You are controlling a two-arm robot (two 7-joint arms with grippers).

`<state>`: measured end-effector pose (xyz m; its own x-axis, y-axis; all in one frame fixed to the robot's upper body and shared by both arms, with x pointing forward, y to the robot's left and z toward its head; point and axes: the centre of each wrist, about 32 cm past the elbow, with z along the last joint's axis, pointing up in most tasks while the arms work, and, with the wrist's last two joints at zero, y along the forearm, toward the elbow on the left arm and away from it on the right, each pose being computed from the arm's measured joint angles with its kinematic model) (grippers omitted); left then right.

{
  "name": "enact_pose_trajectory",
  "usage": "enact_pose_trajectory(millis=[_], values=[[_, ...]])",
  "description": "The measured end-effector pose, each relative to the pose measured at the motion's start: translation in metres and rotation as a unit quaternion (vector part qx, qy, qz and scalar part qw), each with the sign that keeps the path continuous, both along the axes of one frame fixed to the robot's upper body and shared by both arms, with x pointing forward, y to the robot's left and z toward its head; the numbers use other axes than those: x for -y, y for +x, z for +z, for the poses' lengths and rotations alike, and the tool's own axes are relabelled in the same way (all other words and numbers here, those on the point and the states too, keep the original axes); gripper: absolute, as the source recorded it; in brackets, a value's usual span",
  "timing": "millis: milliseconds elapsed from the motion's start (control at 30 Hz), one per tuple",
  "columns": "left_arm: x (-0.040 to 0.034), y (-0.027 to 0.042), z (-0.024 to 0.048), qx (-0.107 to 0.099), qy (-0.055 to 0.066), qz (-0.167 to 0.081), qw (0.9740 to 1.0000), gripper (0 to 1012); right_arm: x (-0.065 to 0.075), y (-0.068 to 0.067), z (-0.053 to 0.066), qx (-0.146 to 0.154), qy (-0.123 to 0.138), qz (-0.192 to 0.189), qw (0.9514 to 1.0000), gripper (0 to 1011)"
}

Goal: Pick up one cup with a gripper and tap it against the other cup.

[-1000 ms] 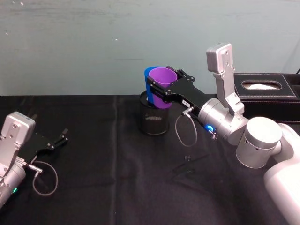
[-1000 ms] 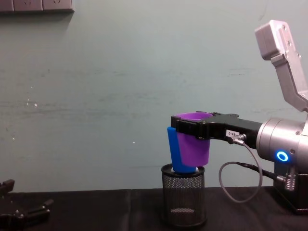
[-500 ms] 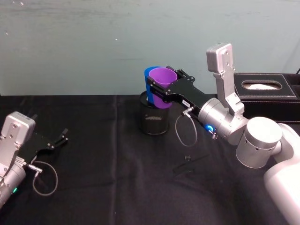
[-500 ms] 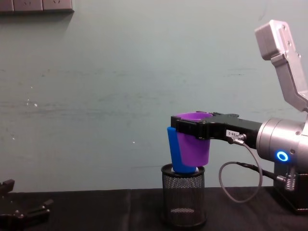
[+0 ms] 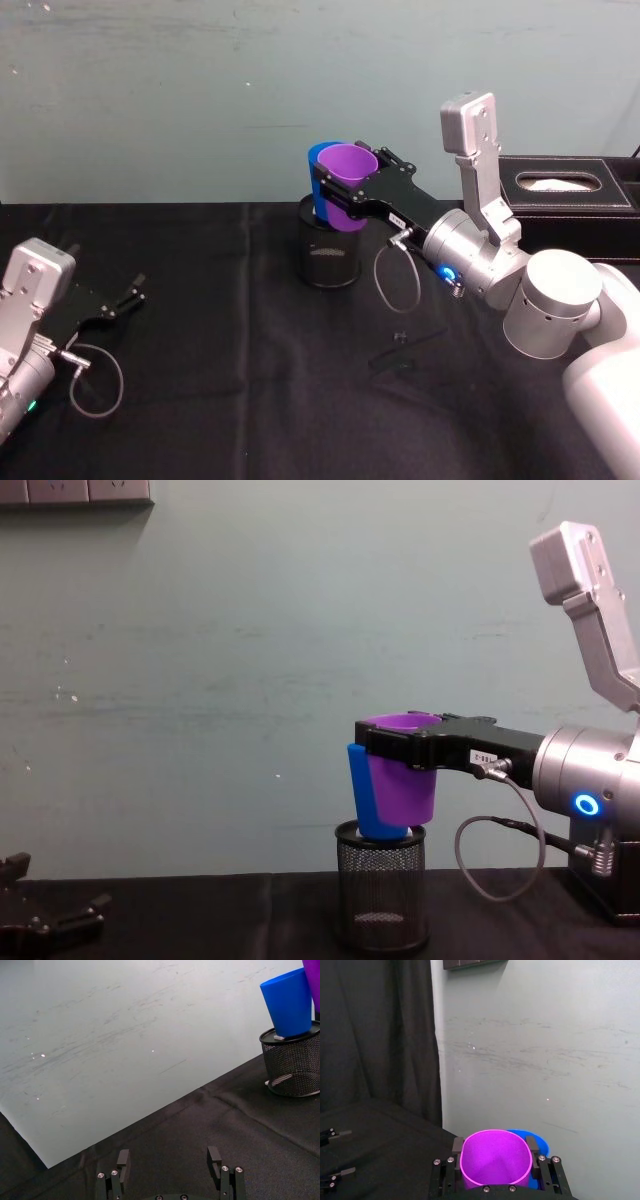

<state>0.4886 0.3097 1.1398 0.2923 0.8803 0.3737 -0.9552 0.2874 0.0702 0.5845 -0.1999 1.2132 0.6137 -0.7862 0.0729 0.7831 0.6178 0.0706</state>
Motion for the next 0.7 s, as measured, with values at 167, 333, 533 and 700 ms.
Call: enact_pose_trajectory(millis=[167, 333, 533, 700], values=[[0.0000, 0.0000, 0.0000, 0.000, 0.000, 0.000, 1.0000, 1000, 0.000, 0.000, 0.000, 0.000, 0.000, 0.000, 1.0000, 744], [0.0000, 0.0000, 0.0000, 0.000, 0.000, 0.000, 1.0000, 1000, -0.001, -0.002, 0.000, 0.006, -0.001, 0.003, 1.0000, 744], [0.0000, 0.0000, 0.0000, 0.000, 0.000, 0.000, 1.0000, 1000, -0.001, -0.013, -0.007, 0.004, 0.002, 0.009, 0.9999, 744], [0.0000, 0.0000, 0.0000, 0.000, 0.000, 0.000, 1.0000, 1000, 0.001, -0.030, -0.014, 0.002, 0.006, 0.016, 0.9999, 744]])
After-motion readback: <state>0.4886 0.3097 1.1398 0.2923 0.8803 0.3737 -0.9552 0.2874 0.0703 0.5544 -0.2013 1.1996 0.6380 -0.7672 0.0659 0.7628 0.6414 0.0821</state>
